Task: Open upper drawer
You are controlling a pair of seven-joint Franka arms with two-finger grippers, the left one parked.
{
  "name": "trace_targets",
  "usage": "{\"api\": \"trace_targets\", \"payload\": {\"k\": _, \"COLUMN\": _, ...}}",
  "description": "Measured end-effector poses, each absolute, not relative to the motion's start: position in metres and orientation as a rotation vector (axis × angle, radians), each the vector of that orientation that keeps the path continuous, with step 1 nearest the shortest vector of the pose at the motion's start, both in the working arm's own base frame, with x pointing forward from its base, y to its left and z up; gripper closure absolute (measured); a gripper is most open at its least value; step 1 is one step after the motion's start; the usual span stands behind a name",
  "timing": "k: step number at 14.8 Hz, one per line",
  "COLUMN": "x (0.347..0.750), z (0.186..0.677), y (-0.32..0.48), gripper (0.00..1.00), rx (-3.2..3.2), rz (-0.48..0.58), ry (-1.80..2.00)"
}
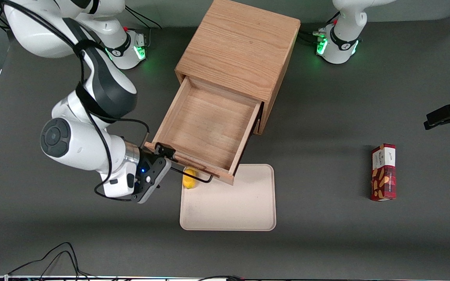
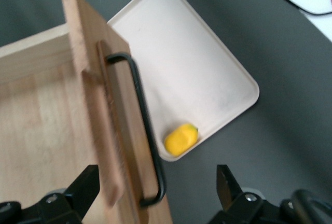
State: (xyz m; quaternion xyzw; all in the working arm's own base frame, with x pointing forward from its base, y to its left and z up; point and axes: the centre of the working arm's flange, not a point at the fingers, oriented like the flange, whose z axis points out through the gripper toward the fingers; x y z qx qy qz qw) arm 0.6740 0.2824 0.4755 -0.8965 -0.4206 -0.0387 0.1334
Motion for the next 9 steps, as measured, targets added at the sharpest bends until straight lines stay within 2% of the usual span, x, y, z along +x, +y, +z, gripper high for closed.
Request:
{"api": "trace_targets", "payload": {"k": 5, "x": 0.637, "z": 0.501, "y": 0.238, "gripper": 0.0, "rx": -2.732, "rz": -0.008, "ry": -1.145}}
{"api": "trace_targets", "payload": {"k": 9, "x": 0.582, "z": 0.528, "y": 0.208, "gripper": 0.0, "rx": -2.889, "rz": 0.026, "ry": -1.154}}
